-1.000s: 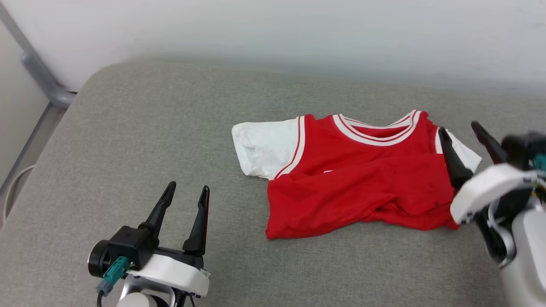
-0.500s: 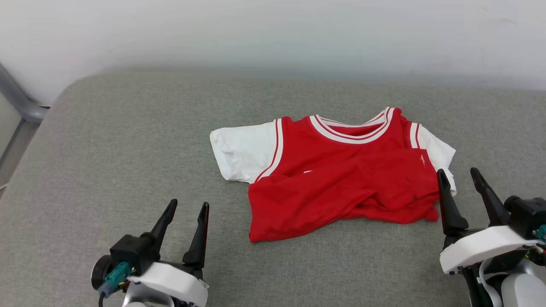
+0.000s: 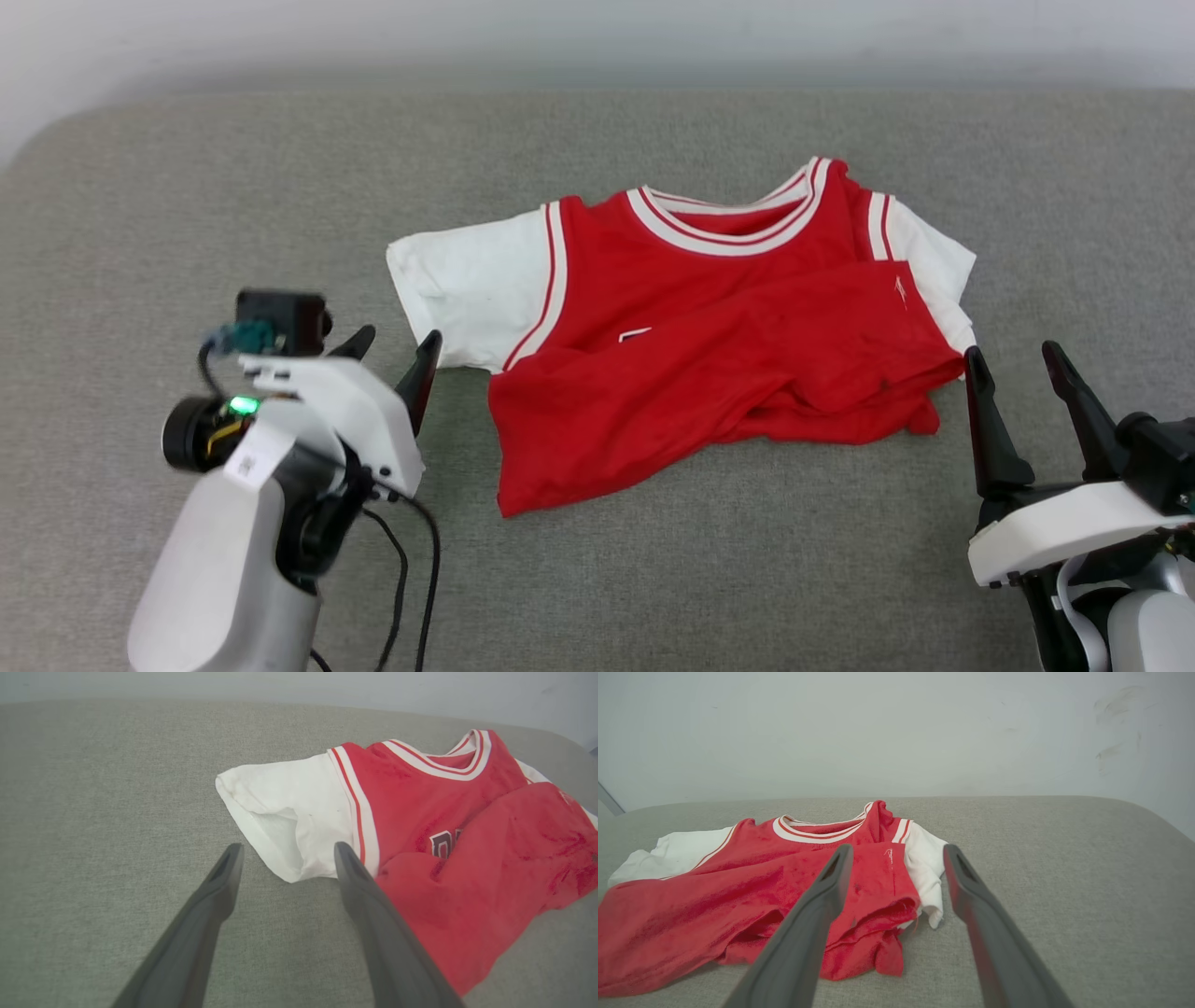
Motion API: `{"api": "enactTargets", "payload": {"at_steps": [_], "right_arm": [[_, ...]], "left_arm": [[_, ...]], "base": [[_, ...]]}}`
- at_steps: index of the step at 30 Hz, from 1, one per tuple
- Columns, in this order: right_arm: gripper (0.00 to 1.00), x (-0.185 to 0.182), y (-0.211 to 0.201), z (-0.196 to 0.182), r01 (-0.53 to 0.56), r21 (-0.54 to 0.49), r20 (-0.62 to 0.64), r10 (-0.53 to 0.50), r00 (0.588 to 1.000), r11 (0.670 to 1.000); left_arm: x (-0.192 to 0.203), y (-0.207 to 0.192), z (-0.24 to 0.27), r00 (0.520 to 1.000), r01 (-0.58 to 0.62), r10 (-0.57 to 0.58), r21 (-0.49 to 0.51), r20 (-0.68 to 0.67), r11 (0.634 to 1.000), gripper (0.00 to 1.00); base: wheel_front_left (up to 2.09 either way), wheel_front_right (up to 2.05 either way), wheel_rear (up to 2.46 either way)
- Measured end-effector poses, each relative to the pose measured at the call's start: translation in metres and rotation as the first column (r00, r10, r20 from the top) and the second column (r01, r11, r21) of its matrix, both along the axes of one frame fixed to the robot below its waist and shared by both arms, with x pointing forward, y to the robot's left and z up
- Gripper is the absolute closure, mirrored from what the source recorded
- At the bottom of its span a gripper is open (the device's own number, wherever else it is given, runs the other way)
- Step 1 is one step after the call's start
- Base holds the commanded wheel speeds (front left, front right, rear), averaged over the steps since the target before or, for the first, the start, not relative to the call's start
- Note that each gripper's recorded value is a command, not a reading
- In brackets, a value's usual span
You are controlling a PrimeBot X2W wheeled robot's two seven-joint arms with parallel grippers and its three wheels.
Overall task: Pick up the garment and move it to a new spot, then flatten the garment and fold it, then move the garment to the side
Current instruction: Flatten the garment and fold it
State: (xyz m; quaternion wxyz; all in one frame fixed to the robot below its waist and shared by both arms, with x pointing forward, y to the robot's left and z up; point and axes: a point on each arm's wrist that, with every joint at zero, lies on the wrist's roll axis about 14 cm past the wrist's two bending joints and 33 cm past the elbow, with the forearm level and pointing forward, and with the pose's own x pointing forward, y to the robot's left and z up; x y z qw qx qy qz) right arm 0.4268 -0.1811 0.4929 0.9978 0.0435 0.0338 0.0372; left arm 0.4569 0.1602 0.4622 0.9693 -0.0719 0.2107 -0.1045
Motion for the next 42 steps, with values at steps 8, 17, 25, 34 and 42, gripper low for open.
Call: {"api": "enactTargets", "payload": {"at_steps": [8,17,25,34,42], "right_arm": [[0.00,0.007,-0.003,-0.018,0.008,-0.020,-0.043,-0.009,0.999,1.000],[0.00,0.010,-0.015,-0.037,0.038,-0.041,-0.089,-0.041,0.995,0.998],[0.00,0.010,-0.015,-0.036,0.039,-0.046,-0.085,-0.043,0.995,0.998],[0.00,0.006,-0.002,-0.032,0.004,-0.044,-0.092,-0.008,0.996,0.999],[0.00,0.003,0.009,-0.033,-0.023,-0.033,-0.114,0.019,0.993,0.999]], "left_arm": [[0.026,-0.017,-0.026,0.980,0.091,-0.074,0.085,-0.186,0.992,0.00],[0.033,-0.017,-0.077,0.946,0.127,-0.076,0.146,-0.315,0.981,0.00],[0.026,-0.004,-0.085,0.942,0.114,-0.051,0.173,-0.331,0.978,1.00],[0.000,0.047,-0.064,0.967,-0.039,0.087,0.200,-0.240,0.979,1.00],[-0.046,0.058,-0.051,0.971,-0.061,0.105,0.201,-0.215,0.978,1.00]], "base": [[0.00,0.00,0.00],[0.00,0.00,0.00],[0.00,0.00,0.00],[0.00,0.00,0.00],[0.00,0.00,0.00]]}}
